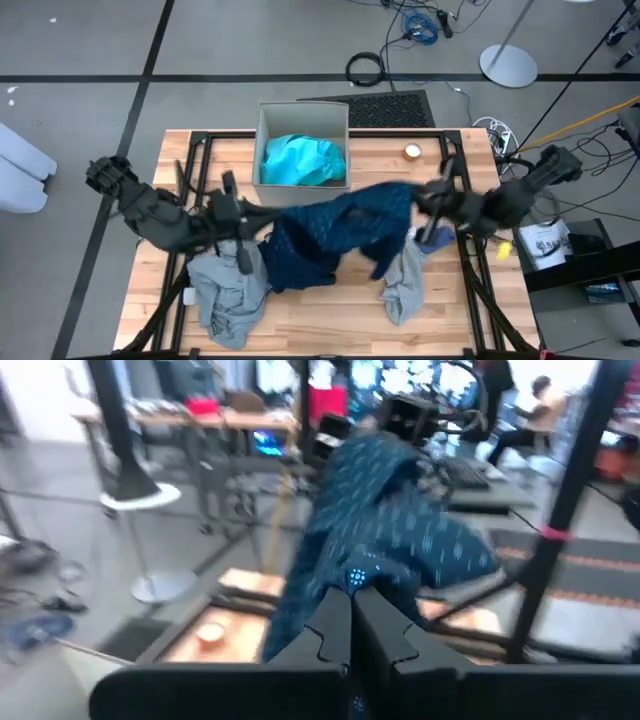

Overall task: Sort clothes
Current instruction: Put the dark blue polo shirt into the white laundry organizer

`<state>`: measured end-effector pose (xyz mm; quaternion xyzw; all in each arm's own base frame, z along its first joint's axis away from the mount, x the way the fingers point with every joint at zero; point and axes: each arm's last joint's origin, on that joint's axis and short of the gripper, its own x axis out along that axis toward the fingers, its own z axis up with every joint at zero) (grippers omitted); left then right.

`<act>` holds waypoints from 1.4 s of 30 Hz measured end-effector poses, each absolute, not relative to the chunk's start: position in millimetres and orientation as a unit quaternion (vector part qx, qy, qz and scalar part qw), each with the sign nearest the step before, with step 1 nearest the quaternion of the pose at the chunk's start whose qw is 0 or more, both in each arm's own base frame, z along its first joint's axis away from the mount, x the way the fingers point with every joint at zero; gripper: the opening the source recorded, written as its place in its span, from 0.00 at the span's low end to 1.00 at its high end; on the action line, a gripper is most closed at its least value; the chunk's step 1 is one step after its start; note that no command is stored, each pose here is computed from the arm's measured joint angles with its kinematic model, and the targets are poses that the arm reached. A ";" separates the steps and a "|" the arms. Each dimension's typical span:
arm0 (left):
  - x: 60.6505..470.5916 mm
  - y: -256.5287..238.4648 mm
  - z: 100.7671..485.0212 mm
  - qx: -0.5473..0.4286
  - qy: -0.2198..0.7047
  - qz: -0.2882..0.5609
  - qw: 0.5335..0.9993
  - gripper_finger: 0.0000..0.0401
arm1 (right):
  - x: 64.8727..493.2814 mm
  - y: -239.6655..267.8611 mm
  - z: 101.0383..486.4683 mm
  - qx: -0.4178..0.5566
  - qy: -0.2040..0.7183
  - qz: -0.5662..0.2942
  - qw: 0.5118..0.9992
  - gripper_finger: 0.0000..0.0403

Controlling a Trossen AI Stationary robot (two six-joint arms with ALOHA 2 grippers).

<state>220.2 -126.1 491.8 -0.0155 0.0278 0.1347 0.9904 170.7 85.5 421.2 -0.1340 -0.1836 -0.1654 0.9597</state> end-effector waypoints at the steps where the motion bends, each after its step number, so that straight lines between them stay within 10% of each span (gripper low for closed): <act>1: 216.3 -122.6 495.9 -0.009 0.020 0.145 0.989 0.00 | 164.2 81.4 429.3 -0.136 -0.193 -0.167 0.957 0.00; 14: 162.8 -70.0 549.7 0.010 -0.120 0.151 0.981 0.00 | 160.7 69.0 513.3 -0.176 -0.190 -0.111 0.959 0.00; 29: 217.2 -161.7 513.7 0.037 -0.044 -0.006 0.998 0.00 | 173.6 126.7 481.4 -0.052 -0.059 0.024 0.997 0.00; 42: 228.9 -142.6 478.2 0.031 0.095 0.118 0.988 0.00 | 188.8 105.5 403.0 -0.037 0.163 -0.088 0.982 0.00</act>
